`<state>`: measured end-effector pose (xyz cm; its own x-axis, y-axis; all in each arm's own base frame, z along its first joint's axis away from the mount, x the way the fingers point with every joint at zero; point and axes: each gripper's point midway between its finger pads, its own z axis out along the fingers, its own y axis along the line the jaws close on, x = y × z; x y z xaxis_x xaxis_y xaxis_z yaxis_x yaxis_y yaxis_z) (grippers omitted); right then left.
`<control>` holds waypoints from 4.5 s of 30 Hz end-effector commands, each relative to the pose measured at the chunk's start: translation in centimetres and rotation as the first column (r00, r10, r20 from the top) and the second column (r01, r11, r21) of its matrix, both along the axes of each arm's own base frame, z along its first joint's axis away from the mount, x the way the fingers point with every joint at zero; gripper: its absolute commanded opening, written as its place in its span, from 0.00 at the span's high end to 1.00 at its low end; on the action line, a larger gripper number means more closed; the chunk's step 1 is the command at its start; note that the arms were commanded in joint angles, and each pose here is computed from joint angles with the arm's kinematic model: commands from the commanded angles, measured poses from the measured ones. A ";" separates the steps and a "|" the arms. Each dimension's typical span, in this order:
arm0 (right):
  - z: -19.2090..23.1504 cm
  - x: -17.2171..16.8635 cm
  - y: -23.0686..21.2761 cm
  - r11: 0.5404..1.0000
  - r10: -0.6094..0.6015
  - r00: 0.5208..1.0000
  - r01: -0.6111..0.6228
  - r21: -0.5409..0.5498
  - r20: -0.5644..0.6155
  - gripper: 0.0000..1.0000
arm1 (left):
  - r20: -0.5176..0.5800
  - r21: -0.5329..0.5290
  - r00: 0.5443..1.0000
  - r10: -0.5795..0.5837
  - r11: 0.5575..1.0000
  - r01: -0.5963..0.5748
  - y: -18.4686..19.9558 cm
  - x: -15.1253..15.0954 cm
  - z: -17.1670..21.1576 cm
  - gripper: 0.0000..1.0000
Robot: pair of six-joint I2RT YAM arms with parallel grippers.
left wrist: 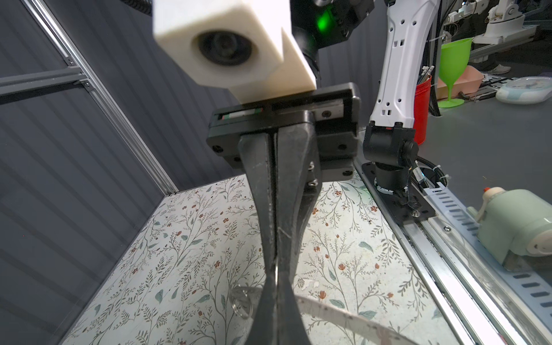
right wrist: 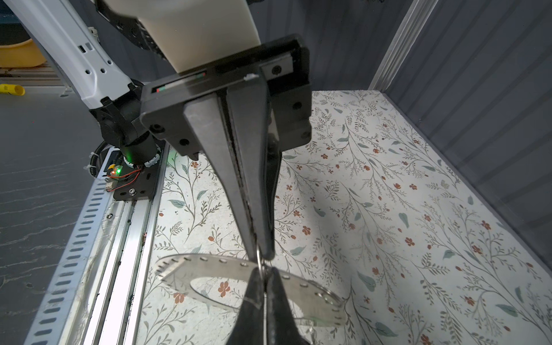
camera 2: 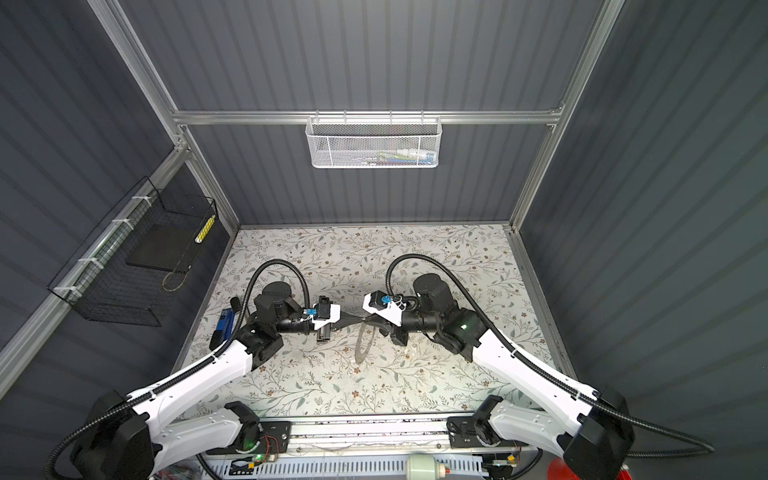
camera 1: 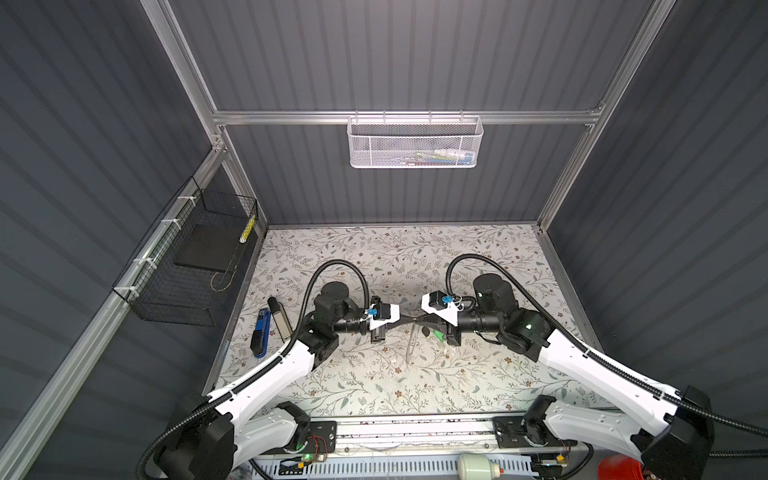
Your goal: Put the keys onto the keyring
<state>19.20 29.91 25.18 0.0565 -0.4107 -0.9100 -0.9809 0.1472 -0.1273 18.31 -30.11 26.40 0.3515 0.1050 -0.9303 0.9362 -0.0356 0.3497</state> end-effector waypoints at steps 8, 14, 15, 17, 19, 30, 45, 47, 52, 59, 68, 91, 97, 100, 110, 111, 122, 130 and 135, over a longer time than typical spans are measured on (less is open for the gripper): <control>-0.2 -0.4 -0.8 0.995 0.009 1.000 -0.007 -0.096 0.012 1.00 | 0.119 0.236 0.993 0.012 0.971 -0.040 0.3 0.8 -2.0 0.77; 0.1 -0.1 -0.8 0.996 0.006 1.000 -0.004 -0.094 0.026 1.00 | 0.122 0.300 0.992 -0.015 0.954 -0.022 -0.5 0.4 -2.6 0.77; 0.2 -0.1 -0.8 0.995 0.006 1.000 -0.004 -0.095 0.026 1.00 | 0.118 0.304 0.993 -0.015 0.953 -0.022 -0.6 0.4 -2.7 0.77; 0.2 -0.1 -0.7 0.996 0.009 1.000 -0.006 -0.094 0.025 1.00 | 0.116 0.306 0.993 -0.020 0.952 -0.016 -0.8 0.4 -2.7 0.79; 0.2 -0.1 -0.7 0.996 0.010 1.000 -0.007 -0.092 0.026 1.00 | 0.113 0.310 0.993 -0.026 0.951 -0.010 -0.9 0.3 -2.7 0.80; 0.1 -0.1 -0.6 0.995 0.016 1.000 -0.013 -0.096 0.025 1.00 | 0.099 0.302 0.994 -0.041 0.953 0.009 -1.5 0.3 -2.1 0.83; 0.6 -0.2 -0.5 0.996 0.026 0.999 -0.023 -0.091 0.034 1.00 | 0.070 0.299 0.996 -0.055 0.954 0.032 -2.2 0.4 -2.0 1.00; 0.3 -0.1 -0.6 0.995 0.015 0.999 -0.012 -0.101 0.031 0.97 | 0.067 0.297 0.996 -0.057 0.954 0.035 -2.2 0.4 -1.9 1.00; -0.9 0.2 -1.9 0.991 -0.055 0.997 0.060 -0.119 0.049 0.74 | 0.096 0.299 0.995 -0.029 0.954 -0.001 -1.9 0.7 -2.2 1.00; -2.3 -0.5 -3.3 0.985 -0.112 0.994 0.113 -0.129 0.019 0.65 | 0.150 0.278 0.988 -0.023 0.960 -0.020 -1.7 0.7 -2.0 1.00; -5.2 3.8 -5.5 0.844 -0.532 0.815 0.487 -0.225 -0.229 0.61 | 0.248 0.292 0.965 0.091 0.942 -0.164 -0.8 2.6 -3.3 1.00; -20.3 5.1 -10.4 0.448 -0.892 0.200 0.510 -0.734 -0.406 0.69 | 0.229 0.234 0.932 0.281 0.913 -0.333 1.1 5.3 -6.2 1.00; -20.8 6.0 -9.3 0.465 -0.885 0.228 0.467 -0.752 -0.406 0.66 | 0.225 0.239 0.932 0.284 0.911 -0.336 1.0 5.5 -6.3 1.00; -21.2 6.0 -9.1 0.462 -0.887 0.223 0.445 -0.767 -0.404 0.65 | 0.219 0.243 0.934 0.282 0.911 -0.332 0.8 5.7 -6.5 1.00; -22.2 6.2 -9.7 0.369 -0.929 0.207 0.432 -0.823 -0.308 0.62 | 0.202 0.257 0.940 0.275 0.911 -0.321 0.4 5.9 -6.7 1.00; -22.3 6.1 -9.8 0.358 -0.933 0.207 0.428 -0.830 -0.295 0.61 | 0.198 0.259 0.941 0.275 0.911 -0.321 0.4 6.0 -6.8 1.00; -23.2 6.0 -10.7 0.288 -0.957 0.167 0.431 -0.855 -0.238 0.57 | 0.187 0.258 0.944 0.271 0.914 -0.313 0.2 6.0 -6.9 1.00; -22.7 5.7 -11.5 0.237 -0.969 0.167 0.451 -0.860 -0.180 0.61 | 0.187 0.252 0.945 0.269 0.916 -0.311 0.2 5.9 -6.7 1.00; -22.3 5.5 -11.5 0.223 -0.972 0.175 0.459 -0.860 -0.159 0.65 | 0.185 0.249 0.945 0.269 0.918 -0.310 0.2 5.9 -6.7 1.00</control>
